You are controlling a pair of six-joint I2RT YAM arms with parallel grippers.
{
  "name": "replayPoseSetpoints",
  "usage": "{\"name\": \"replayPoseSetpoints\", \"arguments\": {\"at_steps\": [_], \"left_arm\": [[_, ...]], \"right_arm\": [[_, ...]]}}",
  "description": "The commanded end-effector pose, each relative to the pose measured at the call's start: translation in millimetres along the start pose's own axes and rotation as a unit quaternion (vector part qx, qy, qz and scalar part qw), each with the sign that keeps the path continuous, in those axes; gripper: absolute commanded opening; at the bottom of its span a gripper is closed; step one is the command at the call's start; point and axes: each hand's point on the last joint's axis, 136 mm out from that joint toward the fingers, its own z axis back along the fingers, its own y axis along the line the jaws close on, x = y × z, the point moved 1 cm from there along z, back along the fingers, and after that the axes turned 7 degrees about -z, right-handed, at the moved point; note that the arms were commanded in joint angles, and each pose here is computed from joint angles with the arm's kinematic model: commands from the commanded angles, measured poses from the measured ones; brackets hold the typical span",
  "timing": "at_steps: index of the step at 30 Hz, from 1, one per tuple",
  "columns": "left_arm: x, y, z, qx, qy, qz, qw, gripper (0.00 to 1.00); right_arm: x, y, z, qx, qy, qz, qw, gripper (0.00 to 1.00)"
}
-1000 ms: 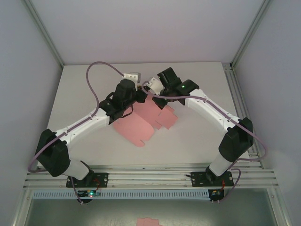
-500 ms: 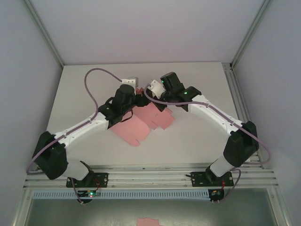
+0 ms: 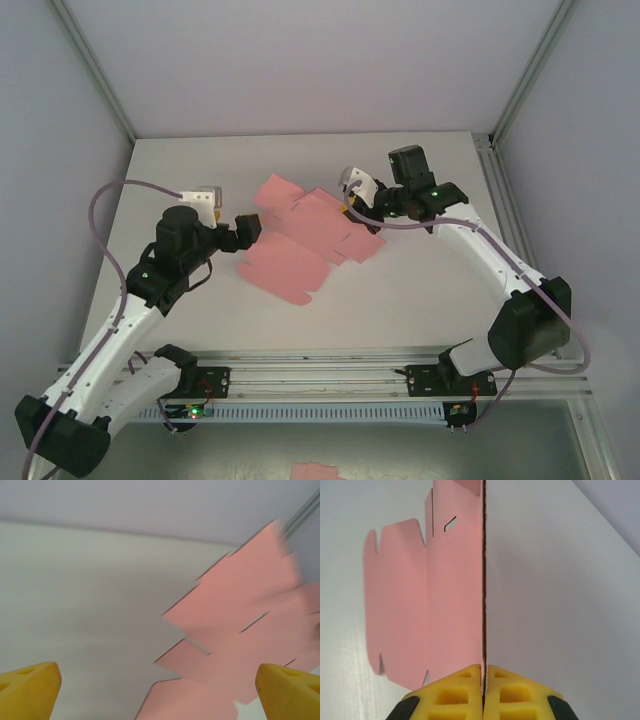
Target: Assemble paper box
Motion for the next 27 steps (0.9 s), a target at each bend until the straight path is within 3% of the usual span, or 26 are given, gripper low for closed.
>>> {"name": "replayPoseSetpoints", "arguments": {"at_steps": [1,8,16,21,24,27], "left_arm": [[-21.3,-12.2,-7.9,-0.078,0.034,-0.029,0.996,1.0],[-17.9,-38.5,-16.6,-0.185,0.021,-0.058,0.981,0.99],[-20.2,-46.1,-28.9,-0.223,0.03,-0.071,0.972,0.66],[-16.4,-50.6,-27.5,-0.237,0.014,-0.077,0.968,0.6],[-12.5,-47.9,-27.8,-0.226,0.005,-0.068,0.972,0.52],[-12.4,-44.1,-30.9,-0.213,0.012,-0.055,0.975,0.37]], "right_arm": [[17.9,27.8,17.3,0.074,-0.047,0.032,0.996,0.0],[23.3,28.6,19.9,0.091,-0.048,0.022,0.994,0.0],[28.1,27.7,18.5,0.099,-0.052,0.012,0.994,0.0],[25.2,25.8,15.5,0.1,-0.046,0.001,0.994,0.0],[23.8,22.8,12.3,0.095,-0.041,-0.011,0.995,0.0],[23.3,20.4,7.9,0.083,-0.033,-0.021,0.996,0.0]]}}
